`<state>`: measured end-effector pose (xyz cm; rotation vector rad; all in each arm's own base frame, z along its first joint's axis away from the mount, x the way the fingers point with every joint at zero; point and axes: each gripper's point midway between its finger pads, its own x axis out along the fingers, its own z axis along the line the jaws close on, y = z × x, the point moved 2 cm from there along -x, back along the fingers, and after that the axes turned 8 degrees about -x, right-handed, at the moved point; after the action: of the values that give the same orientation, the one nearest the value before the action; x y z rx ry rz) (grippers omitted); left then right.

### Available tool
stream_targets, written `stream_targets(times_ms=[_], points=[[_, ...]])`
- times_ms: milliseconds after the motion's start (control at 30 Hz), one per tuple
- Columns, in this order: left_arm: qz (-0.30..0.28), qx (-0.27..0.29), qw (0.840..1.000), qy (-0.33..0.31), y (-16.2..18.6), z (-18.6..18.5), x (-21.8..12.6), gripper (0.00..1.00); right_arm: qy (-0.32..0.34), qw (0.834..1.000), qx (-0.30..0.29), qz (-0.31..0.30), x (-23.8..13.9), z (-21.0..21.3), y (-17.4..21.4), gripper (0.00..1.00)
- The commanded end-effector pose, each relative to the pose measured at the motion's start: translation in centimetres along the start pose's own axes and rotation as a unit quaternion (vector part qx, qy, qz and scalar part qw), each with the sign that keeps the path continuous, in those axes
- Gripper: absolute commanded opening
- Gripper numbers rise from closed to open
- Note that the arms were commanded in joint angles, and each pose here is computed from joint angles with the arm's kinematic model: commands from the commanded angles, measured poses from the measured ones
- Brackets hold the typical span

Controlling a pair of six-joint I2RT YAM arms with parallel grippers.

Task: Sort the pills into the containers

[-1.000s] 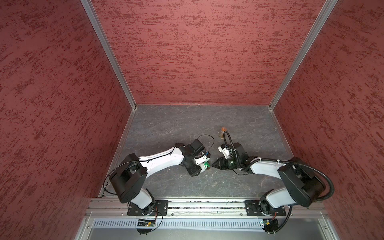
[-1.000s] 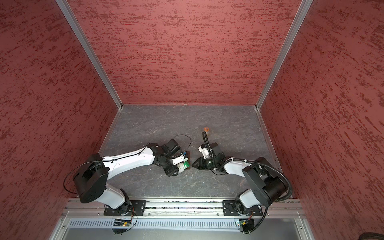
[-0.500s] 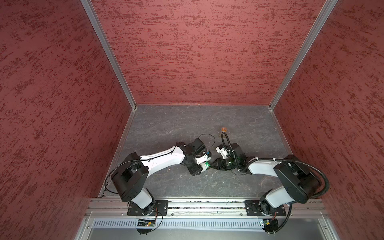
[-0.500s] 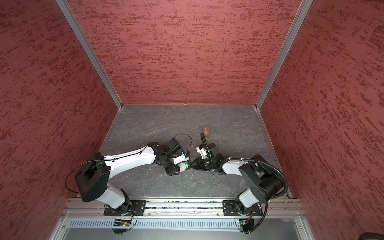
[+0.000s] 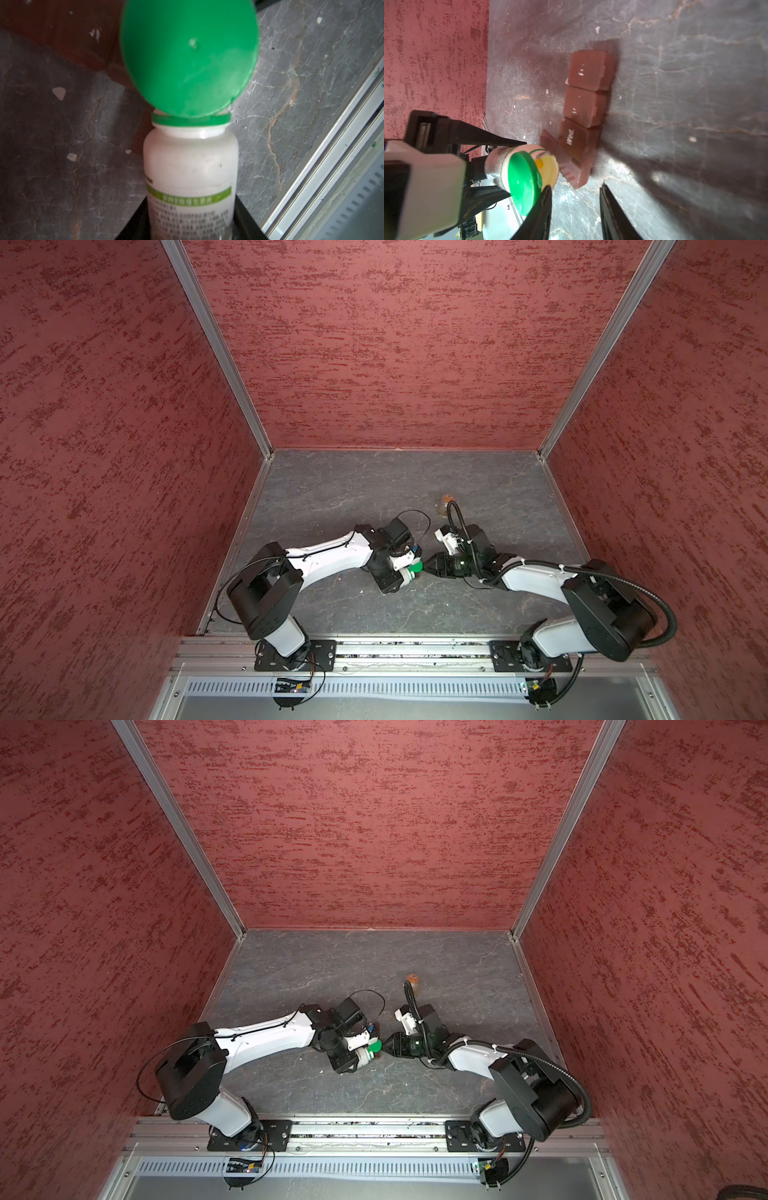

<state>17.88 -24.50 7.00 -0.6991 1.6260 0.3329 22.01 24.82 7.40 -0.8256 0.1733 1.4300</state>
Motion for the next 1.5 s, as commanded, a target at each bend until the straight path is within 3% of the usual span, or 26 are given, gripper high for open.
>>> stream_targets(times_ms=[0, 1467], points=[[-0.012, 0.012, 1.0, -0.001, -1.3, -0.1, -0.2, 0.0, -0.029, 0.999, -0.019, -0.014, -0.4, 1.6, -0.9, 0.4], [0.078, 0.02, 0.997, -0.02, -1.4, -0.2, -1.6, 0.0, -0.011, 0.999, -0.032, -0.031, -0.4, 1.1, -1.3, 0.39]])
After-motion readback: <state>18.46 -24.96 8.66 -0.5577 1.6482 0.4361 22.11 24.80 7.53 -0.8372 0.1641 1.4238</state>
